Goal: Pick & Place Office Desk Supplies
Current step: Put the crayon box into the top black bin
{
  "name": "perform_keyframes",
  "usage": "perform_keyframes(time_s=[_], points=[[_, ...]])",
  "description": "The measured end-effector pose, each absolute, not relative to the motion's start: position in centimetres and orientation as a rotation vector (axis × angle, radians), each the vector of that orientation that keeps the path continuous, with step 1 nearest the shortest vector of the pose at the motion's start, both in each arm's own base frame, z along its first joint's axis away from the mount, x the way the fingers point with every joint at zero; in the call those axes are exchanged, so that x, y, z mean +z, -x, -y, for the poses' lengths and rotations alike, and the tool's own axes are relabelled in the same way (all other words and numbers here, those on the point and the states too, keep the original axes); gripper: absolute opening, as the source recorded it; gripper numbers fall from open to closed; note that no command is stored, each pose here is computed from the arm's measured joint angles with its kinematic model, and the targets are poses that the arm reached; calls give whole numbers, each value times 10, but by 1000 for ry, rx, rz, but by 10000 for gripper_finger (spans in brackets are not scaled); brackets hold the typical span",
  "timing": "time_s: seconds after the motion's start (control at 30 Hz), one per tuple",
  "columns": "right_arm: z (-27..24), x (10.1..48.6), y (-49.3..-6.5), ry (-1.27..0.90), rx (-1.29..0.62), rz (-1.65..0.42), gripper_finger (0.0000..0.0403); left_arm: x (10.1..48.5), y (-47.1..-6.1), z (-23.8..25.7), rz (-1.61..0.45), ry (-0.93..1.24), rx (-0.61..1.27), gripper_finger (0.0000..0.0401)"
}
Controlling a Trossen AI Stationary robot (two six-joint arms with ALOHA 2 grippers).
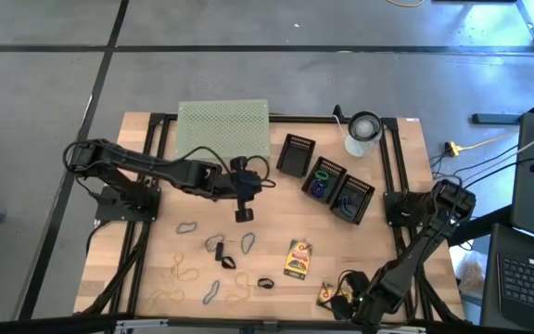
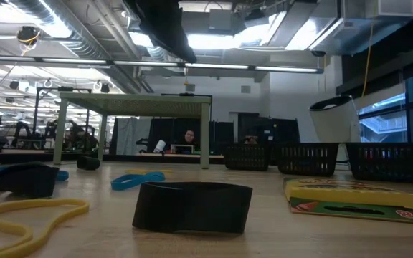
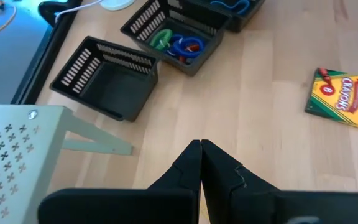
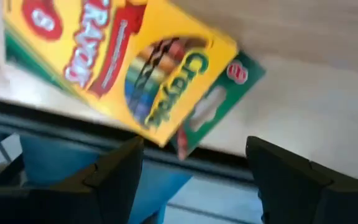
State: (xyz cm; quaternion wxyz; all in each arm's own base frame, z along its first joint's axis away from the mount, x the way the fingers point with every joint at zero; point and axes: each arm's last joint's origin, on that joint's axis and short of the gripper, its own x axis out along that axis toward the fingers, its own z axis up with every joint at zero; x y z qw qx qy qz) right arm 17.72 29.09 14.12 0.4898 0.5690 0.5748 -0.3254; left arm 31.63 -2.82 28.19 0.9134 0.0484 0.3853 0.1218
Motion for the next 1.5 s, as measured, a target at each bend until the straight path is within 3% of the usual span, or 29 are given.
perform_keyframes(time_s=[0.83,1.5], points=[[-290,129,-179,-1304,-768,-1193,176,285,-317,47,-753,-151,185,3],[-285,128,-181,-1277,-780,-1097,48,285,-317,47,-754,-151,184,3]])
